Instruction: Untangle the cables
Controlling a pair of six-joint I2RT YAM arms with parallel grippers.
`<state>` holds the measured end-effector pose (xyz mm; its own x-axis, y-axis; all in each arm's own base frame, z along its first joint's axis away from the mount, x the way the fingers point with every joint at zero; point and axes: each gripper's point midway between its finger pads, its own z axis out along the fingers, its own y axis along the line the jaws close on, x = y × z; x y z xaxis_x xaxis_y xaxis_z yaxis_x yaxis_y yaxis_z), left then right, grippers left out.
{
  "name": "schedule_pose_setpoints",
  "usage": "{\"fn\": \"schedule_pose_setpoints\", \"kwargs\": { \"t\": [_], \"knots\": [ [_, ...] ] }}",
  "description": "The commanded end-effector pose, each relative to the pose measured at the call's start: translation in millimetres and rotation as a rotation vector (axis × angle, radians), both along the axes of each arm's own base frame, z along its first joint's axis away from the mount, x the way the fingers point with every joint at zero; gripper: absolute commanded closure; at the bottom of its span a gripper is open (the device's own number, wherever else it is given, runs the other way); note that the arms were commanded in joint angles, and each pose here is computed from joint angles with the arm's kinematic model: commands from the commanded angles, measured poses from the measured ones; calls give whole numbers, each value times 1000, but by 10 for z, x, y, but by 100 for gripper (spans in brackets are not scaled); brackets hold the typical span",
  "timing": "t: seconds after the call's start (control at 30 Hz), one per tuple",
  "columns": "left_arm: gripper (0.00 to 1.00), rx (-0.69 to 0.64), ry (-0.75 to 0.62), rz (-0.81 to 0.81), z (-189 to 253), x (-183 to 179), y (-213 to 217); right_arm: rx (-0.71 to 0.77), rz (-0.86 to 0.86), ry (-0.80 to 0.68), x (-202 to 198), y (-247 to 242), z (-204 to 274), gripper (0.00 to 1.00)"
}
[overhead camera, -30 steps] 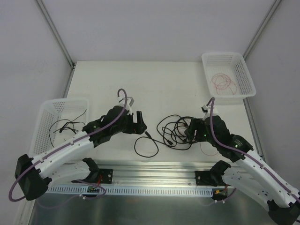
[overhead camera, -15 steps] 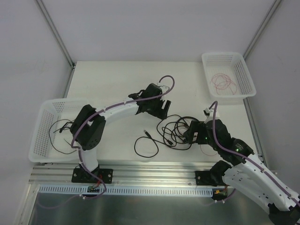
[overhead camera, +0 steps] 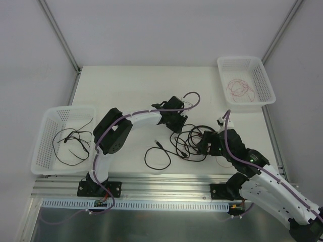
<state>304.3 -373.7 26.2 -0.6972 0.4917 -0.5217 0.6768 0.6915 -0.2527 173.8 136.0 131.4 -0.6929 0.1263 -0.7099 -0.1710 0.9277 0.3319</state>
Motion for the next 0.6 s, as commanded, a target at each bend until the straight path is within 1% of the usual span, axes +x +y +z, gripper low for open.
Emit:
{"fn": "schedule_pose_setpoints", "kwargs": {
  "t": [0.0,0.03,0.07,0.17,0.2,0.27,0.3,0.33,0.37,0.47,0.5,0.57],
  "knots": [
    [77,36,-33,5,-52,48,10,55,-4,-19,53,98,64,13],
    [87,40,-37,11,-54,46,30,66,-3,-21,67,126,69,13],
    [100,45,-43,18,-56,54,48,75,1,-18,69,151,62,13],
    [100,50,-84,62,117,50,162,113,10,-1,86,258,10,13],
    [100,55,-135,99,292,79,269,127,-3,8,101,281,-35,13],
    [100,49,-190,143,512,96,386,126,-30,32,122,290,-141,13],
    [100,22,-235,173,767,75,476,126,-46,43,132,287,-197,14],
    [100,21,-277,204,903,96,563,141,-80,50,159,283,-259,13],
    [100,-20,-319,230,1178,48,656,135,-94,67,167,287,-339,14],
    [100,-73,-383,257,1566,-39,814,144,-155,100,197,273,-455,14],
    [100,-125,-418,265,1826,-109,878,131,-169,119,194,265,-512,14],
    [100,-165,-429,260,2018,-223,948,134,-175,123,205,279,-509,14]
  ]
}}
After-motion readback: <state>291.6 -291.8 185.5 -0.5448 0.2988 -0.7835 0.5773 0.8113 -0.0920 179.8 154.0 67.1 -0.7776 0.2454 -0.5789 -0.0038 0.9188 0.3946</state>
